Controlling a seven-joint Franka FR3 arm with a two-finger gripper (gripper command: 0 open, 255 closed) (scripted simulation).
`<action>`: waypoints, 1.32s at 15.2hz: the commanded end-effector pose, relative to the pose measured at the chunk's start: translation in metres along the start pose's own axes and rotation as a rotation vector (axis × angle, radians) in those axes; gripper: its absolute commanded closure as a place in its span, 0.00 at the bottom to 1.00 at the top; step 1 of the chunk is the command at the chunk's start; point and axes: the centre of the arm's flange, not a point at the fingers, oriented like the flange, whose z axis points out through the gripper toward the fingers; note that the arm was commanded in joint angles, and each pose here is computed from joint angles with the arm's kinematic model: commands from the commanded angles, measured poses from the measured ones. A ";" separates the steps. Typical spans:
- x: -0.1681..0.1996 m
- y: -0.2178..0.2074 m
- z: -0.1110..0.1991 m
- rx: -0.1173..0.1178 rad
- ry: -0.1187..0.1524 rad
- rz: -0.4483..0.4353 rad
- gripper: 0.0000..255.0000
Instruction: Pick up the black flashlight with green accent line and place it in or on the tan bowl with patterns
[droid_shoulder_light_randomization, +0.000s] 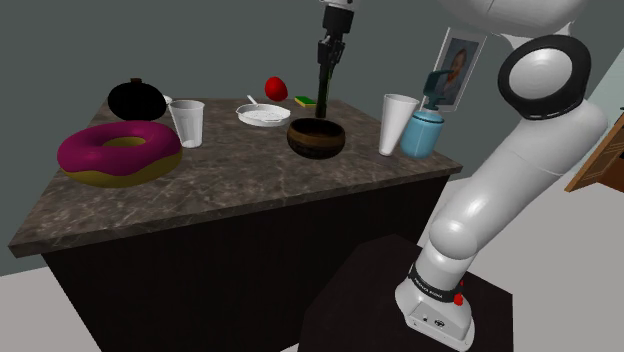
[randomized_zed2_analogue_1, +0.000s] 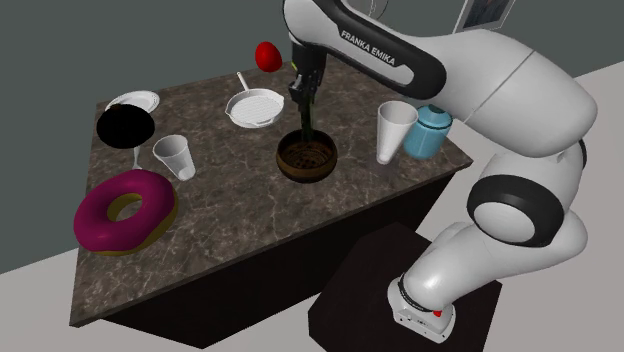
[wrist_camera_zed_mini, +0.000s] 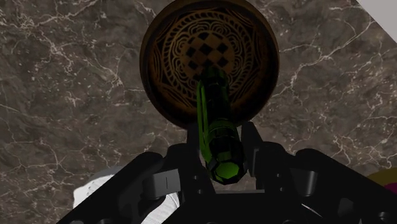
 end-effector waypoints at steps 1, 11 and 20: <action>-0.002 0.000 0.010 0.000 0.001 0.000 1.00; -0.004 -0.001 0.036 0.000 0.001 0.000 1.00; -0.004 -0.001 0.036 0.000 0.001 0.000 0.00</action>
